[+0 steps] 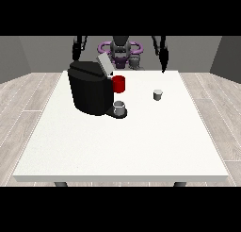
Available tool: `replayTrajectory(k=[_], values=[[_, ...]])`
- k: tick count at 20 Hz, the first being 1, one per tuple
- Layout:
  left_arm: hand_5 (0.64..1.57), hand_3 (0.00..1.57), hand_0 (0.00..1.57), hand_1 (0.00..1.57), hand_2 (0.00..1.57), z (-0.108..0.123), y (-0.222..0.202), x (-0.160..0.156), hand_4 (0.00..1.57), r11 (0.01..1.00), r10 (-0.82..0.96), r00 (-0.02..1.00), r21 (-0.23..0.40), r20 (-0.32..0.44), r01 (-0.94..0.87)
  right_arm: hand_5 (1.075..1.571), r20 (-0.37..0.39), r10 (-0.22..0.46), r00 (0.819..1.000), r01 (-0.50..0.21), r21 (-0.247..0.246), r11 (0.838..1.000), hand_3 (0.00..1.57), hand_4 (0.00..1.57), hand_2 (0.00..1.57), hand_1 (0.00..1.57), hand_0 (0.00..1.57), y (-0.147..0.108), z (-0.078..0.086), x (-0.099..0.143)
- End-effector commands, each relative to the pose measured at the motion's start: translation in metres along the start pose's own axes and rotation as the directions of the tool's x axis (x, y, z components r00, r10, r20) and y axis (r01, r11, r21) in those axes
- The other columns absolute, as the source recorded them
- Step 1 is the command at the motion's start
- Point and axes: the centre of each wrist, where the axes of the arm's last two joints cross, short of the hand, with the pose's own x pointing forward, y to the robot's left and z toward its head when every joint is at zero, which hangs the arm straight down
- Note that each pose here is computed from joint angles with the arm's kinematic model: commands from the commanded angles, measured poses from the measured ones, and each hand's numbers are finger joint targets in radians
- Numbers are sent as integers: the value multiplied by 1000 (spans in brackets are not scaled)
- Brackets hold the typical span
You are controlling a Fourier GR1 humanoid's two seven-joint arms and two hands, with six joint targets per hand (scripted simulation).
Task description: Insert the coffee pod into the coffee machine and close the lid
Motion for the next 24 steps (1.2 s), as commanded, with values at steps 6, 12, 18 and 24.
replayTrajectory(k=[6, 12, 18, 24], values=[[1571, 0, 0, 0, 0, -7, 16, 4, 282, 995, 91, 983, -56, 162, -83, 1571, -22, -37, 999, 38, 26, 999, 0, 128, 0, 0, 0, 3, 7, -1], [1571, 0, 0, 0, 0, -15, 16, 11, 320, 993, -73, 976, -71, 206, 89, 1571, 131, -82, 988, 105, -179, 978, 0, 145, 0, 0, 0, -5, -3, -8], [1571, 0, 0, 0, 0, -49, 91, 31, 0, 973, -230, 960, 43, 160, 226, 1571, 197, -105, 975, 124, -88, 988, 0, 177, 0, 0, 0, 13, -3, 15], [1571, 0, 0, 0, 0, -86, 100, 52, 0, 977, -214, 973, -9, 84, 215, 1571, 259, -113, 959, 136, -70, 988, 0, 192, 0, 0, 0, 30, -23, 29]])
